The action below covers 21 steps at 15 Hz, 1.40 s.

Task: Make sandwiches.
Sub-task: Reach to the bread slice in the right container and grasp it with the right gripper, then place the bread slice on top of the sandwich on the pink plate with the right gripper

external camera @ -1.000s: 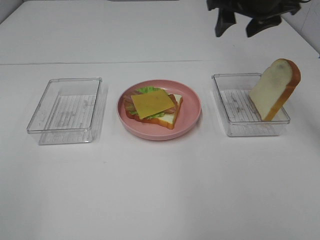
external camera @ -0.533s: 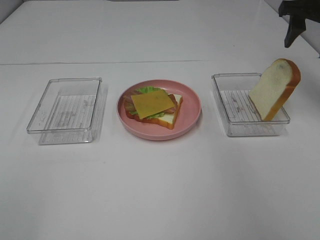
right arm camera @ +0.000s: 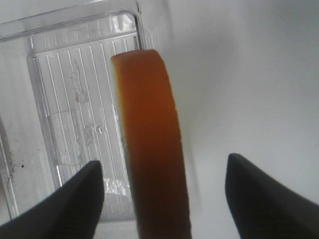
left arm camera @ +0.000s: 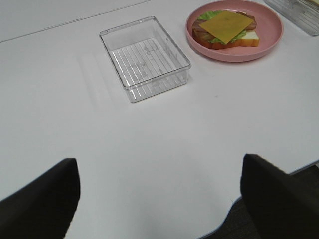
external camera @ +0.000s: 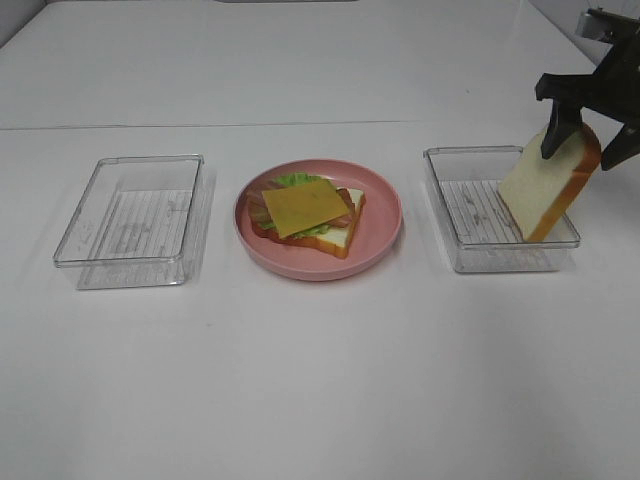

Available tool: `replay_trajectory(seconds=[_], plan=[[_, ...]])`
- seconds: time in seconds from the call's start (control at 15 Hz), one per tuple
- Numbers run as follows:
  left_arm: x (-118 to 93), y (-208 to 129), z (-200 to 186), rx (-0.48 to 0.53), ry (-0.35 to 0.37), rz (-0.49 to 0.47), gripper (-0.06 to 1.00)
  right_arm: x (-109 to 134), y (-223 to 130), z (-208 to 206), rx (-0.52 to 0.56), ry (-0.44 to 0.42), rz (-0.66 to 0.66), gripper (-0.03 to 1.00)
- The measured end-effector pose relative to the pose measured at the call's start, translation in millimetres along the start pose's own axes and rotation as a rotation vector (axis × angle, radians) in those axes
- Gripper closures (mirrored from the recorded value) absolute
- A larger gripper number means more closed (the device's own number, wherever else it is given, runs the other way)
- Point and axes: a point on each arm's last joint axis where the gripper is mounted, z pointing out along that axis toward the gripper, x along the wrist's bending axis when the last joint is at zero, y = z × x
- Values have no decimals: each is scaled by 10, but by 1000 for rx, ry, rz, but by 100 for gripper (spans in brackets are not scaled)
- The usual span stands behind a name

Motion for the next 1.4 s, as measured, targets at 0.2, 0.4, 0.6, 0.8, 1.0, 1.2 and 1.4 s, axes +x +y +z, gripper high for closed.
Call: replay_trajectory(seconds=[0.2,0.4,0.6,0.8,1.0,1.2,1.4], plan=[[0,0,0,0,0,0,12,-3,8,26,-6,2,3,67],[0,0,0,0,0,0,12,47,21,-144,-44,23,-18,78],[0,0,0,0,0,0,12,132,28,-495,-121,61,-15,78],[0,0,0,0,0,0,12,320,-15,-897,-186,215,-12,78],[0,0,0,0,0,0,12,721,-99,-1013,-181,391,-48,78],[0,0,0,0,0,0,12,1302,-251,-782,-156,470,-101,78],[0,0,0,0,0,0,12,1643,-431,-385,-96,533,-37,78]])
